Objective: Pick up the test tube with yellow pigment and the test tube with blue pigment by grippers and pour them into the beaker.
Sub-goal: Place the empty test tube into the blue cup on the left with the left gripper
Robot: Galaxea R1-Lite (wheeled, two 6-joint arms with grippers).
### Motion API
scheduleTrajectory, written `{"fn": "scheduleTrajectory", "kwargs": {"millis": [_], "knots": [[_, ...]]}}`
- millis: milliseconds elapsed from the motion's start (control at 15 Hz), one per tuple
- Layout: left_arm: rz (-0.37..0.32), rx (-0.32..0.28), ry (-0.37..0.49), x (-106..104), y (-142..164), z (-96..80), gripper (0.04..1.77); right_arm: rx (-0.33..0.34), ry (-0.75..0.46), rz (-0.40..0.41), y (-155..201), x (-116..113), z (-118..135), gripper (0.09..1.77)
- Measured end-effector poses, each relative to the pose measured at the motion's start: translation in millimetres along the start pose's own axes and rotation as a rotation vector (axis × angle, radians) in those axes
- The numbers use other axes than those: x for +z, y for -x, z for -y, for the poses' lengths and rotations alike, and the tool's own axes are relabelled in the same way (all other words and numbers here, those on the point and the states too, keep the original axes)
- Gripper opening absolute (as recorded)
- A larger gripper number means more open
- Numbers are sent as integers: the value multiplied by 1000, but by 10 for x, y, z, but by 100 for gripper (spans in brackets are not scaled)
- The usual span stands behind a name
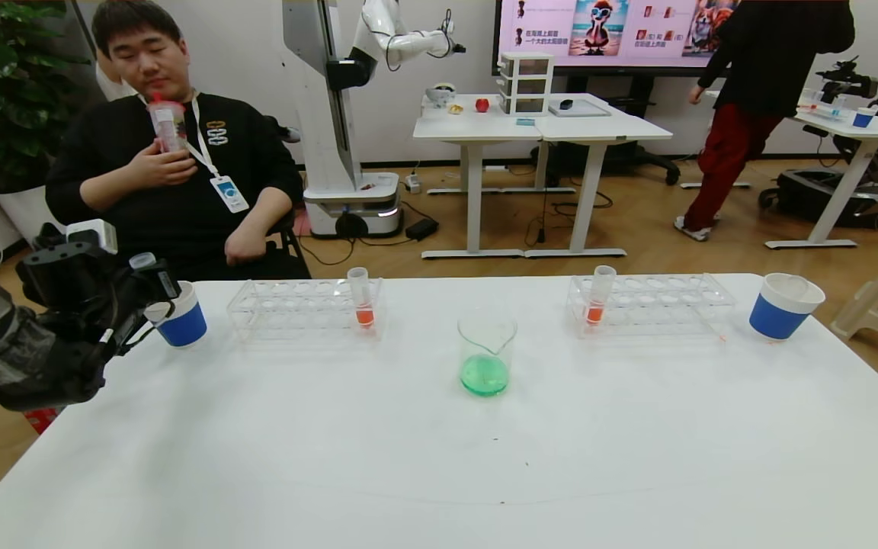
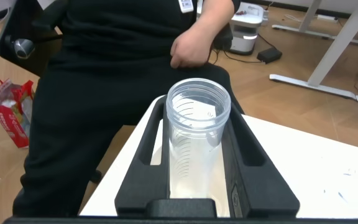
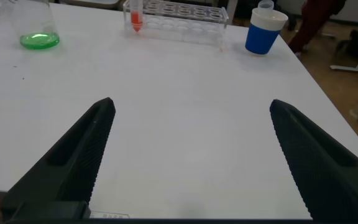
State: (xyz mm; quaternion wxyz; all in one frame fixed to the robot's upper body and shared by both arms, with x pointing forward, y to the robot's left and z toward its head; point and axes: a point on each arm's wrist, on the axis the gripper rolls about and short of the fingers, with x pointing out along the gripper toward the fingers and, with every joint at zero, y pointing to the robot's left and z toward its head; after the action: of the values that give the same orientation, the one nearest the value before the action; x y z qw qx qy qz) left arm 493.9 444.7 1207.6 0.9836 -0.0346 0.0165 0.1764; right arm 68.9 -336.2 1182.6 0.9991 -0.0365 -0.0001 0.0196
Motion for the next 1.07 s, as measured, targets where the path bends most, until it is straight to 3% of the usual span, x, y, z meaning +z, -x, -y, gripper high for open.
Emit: {"fn": "scheduleTrajectory", "kwargs": {"millis": [400, 467, 533, 667, 733, 1067], "knots": [[-14, -2, 18, -42, 9, 4, 50, 0, 0, 0, 0, 0, 0, 174], [-12, -2, 19, -43, 13, 3, 57, 0, 0, 0, 0, 0, 0, 174], [-10, -3, 19, -41, 18, 3, 80, 0, 0, 0, 0, 0, 0, 174], [-12, -3, 19, -46, 22, 3, 150, 0, 0, 0, 0, 0, 0, 174], [-12, -4, 19, -49, 24, 2, 171, 0, 0, 0, 0, 0, 0, 174], [12, -17, 21, 41, 25, 43, 175, 0, 0, 0, 0, 0, 0, 174]]}}
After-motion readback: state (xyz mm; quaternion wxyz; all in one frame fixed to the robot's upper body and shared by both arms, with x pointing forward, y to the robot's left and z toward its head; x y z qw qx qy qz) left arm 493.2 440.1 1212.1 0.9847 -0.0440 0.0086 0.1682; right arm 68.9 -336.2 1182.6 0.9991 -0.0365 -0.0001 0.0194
